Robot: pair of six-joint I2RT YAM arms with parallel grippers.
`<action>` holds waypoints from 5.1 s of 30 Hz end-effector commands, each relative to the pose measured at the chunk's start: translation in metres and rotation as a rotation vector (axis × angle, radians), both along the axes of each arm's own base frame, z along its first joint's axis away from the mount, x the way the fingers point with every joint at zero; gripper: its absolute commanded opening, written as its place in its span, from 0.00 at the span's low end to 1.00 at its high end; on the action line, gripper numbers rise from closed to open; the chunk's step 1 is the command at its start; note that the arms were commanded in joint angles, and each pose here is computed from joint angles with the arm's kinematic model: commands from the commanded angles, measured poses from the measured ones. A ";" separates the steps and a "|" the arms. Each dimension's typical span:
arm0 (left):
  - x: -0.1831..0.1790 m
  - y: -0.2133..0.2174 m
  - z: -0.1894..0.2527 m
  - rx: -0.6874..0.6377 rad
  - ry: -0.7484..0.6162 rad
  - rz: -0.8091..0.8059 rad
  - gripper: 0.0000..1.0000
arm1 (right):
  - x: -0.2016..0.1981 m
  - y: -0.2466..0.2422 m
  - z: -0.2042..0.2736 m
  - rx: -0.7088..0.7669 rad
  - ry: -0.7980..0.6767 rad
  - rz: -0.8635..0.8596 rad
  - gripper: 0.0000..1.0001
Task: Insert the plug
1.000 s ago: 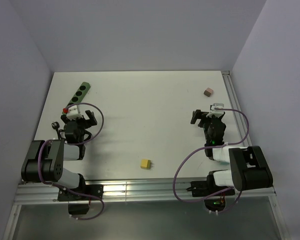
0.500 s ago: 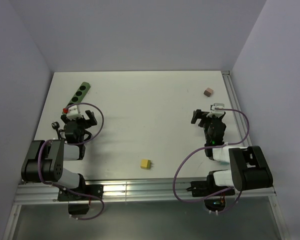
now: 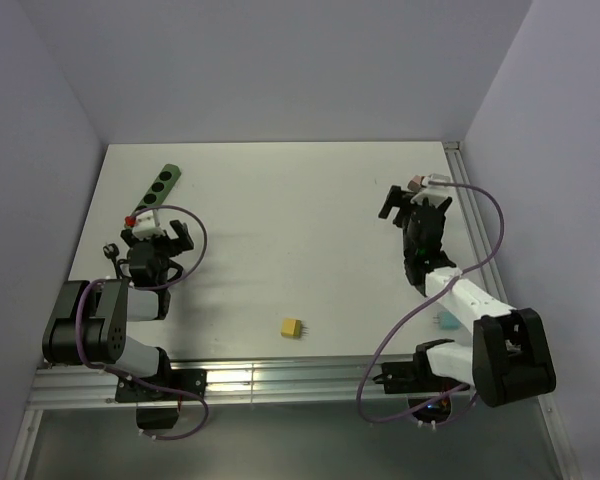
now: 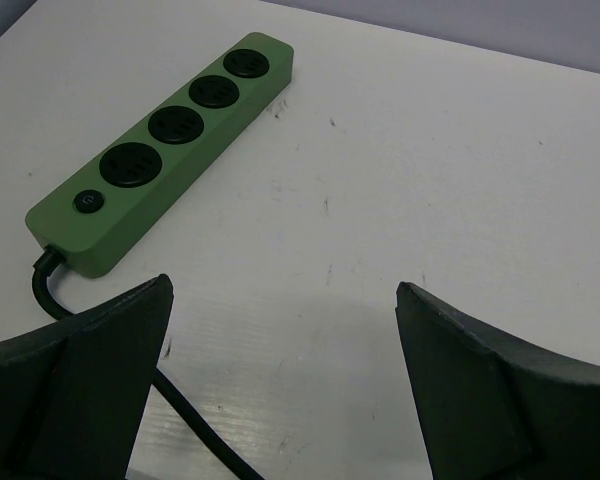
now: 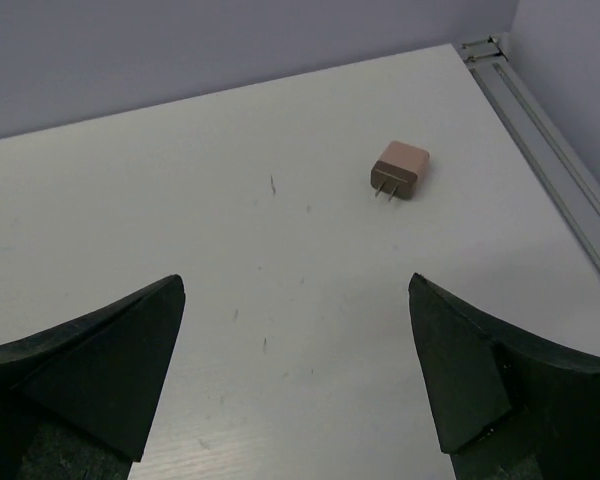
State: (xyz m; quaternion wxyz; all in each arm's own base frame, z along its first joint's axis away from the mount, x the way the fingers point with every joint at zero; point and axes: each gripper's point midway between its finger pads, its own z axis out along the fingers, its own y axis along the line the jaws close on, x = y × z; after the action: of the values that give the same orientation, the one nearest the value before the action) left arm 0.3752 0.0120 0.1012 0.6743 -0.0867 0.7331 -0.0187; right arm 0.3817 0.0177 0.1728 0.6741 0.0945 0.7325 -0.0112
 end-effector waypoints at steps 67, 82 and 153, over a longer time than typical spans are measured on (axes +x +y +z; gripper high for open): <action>0.106 0.080 -0.019 -1.567 0.329 1.145 0.99 | 0.002 0.080 0.010 0.270 0.248 0.230 0.94; 0.110 0.113 -0.031 -1.565 0.344 1.296 1.00 | -0.003 0.095 0.022 0.222 0.205 0.245 0.93; 0.150 0.120 -0.063 -1.480 0.637 1.068 0.87 | -0.009 0.117 0.023 0.152 0.217 0.234 0.93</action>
State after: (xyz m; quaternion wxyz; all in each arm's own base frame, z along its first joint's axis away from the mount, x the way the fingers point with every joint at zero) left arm 0.5448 0.1366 0.0701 0.2004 -0.7743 0.5691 -0.1907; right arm 0.3622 0.1275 0.1666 0.5484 0.0502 0.8291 0.0964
